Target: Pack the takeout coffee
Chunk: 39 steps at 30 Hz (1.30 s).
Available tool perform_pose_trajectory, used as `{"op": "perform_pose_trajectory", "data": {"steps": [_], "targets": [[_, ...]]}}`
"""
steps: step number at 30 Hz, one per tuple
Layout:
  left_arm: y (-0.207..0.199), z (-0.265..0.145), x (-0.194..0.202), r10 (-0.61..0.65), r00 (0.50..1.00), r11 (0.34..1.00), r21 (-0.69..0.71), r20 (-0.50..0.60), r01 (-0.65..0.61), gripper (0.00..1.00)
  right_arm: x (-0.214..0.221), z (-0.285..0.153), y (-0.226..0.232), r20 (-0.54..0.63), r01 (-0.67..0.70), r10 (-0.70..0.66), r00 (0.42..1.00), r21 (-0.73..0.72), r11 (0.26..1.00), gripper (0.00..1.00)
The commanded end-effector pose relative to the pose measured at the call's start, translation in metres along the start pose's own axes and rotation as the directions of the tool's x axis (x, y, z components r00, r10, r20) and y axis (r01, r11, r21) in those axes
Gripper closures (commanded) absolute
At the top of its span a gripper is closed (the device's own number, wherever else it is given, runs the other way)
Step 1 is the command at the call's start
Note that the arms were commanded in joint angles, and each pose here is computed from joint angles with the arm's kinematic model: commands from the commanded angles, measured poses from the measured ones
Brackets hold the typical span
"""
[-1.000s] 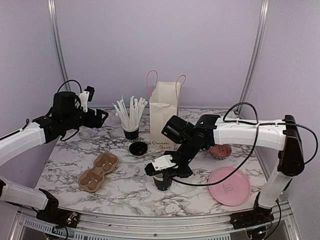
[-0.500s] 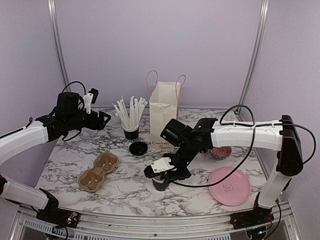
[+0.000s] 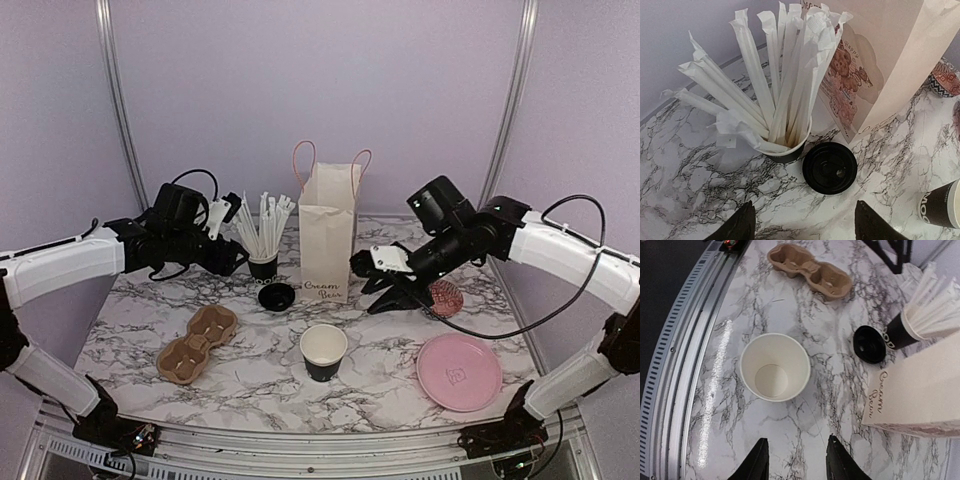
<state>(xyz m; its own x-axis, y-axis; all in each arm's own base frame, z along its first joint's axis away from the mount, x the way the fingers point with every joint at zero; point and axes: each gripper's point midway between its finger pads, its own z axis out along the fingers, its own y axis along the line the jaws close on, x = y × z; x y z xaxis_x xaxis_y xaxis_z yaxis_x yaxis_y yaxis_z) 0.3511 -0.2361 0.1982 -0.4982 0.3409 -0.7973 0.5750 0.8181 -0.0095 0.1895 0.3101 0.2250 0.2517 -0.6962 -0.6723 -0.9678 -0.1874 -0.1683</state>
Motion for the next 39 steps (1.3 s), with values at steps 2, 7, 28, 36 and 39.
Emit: {"op": "perform_pose_trajectory", "data": {"steps": [2, 7, 28, 36, 39], "targets": [[-0.012, 0.023, 0.011, 0.054, 0.988, 0.999, 0.012, -0.144, -0.053, 0.41, 0.051, -0.046, -0.036, 0.163, -0.252, 0.223, 0.961, 0.186, 0.949, 0.62], [-0.028, 0.049, 0.018, 0.084, 0.965, 0.995, 0.076, -0.248, -0.067, 0.52, 0.101, -0.066, -0.055, 0.291, -0.418, 0.328, 0.899, 0.346, 0.840, 0.62], [-0.073, 0.121, 0.068, 0.363, 0.849, 0.932, 0.160, -0.384, -0.326, 0.43, 0.135, -0.067, -0.061, 0.284, -0.463, 0.374, 0.883, 0.399, 0.791, 0.63], [-0.074, 0.143, 0.088, 0.371, 0.814, 0.929, 0.178, -0.447, -0.326, 0.53, 0.140, -0.066, -0.060, 0.265, -0.453, 0.372, 0.890, 0.414, 0.790, 0.63], [-0.071, 0.146, 0.094, 0.364, 0.808, 0.931, 0.165, -0.463, -0.326, 0.59, 0.141, -0.065, -0.060, 0.261, -0.451, 0.372, 0.891, 0.412, 0.791, 0.63]]}}
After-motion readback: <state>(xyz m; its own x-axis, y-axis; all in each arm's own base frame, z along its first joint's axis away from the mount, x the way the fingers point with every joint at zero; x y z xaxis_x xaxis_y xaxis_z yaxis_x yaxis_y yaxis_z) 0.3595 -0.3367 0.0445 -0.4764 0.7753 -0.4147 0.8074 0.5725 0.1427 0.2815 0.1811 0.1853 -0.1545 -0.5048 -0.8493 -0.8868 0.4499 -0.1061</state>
